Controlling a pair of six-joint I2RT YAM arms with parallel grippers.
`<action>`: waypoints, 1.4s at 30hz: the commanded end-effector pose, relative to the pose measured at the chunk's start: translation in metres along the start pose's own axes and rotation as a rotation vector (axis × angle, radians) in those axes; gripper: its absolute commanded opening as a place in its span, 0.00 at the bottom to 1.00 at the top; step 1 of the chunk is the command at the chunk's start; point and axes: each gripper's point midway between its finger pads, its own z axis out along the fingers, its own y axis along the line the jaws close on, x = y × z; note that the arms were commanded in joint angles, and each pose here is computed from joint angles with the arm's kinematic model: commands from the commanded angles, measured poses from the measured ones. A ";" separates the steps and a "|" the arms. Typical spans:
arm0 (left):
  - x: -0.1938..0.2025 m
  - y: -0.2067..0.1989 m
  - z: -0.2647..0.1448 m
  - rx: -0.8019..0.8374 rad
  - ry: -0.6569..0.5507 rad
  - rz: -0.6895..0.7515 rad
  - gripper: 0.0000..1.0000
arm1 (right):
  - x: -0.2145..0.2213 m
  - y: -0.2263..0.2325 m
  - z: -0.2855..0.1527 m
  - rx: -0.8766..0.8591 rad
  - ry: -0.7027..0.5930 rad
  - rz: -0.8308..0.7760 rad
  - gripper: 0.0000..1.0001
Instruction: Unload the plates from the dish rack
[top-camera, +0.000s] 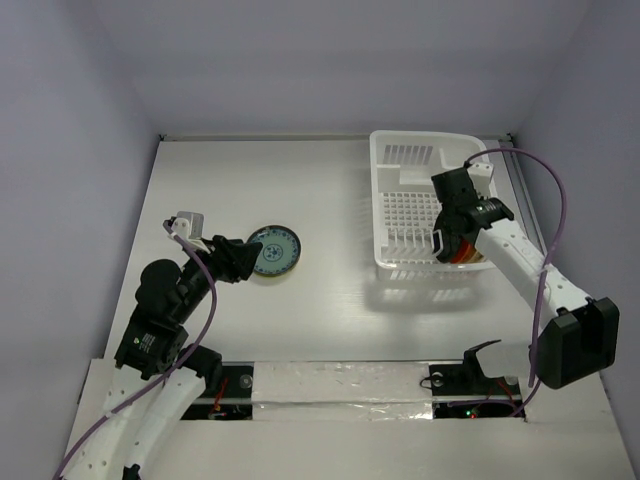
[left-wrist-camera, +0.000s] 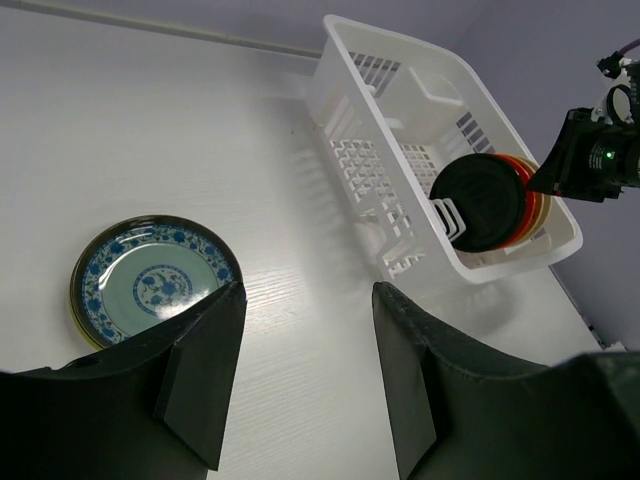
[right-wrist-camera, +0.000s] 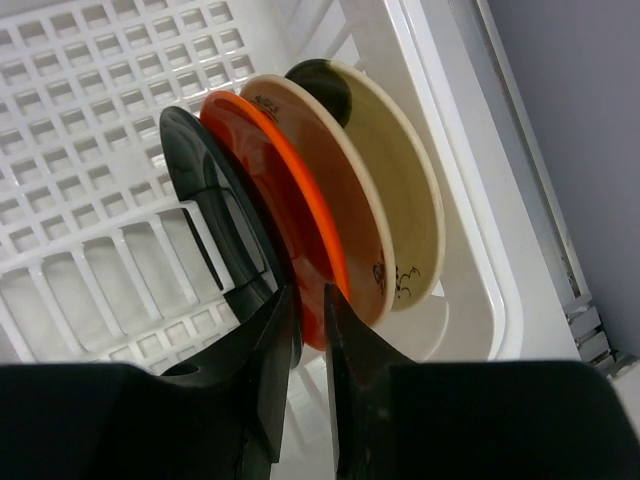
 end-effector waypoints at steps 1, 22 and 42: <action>-0.012 -0.006 0.000 0.020 -0.044 0.007 0.50 | -0.023 0.001 -0.011 -0.052 -0.070 0.056 0.25; -0.010 -0.005 0.002 0.018 -0.034 0.005 0.50 | -0.009 0.015 0.020 0.030 0.001 -0.057 0.23; -0.011 -0.007 0.001 0.025 -0.038 0.006 0.50 | -0.046 -0.003 -0.017 0.067 -0.066 -0.138 0.01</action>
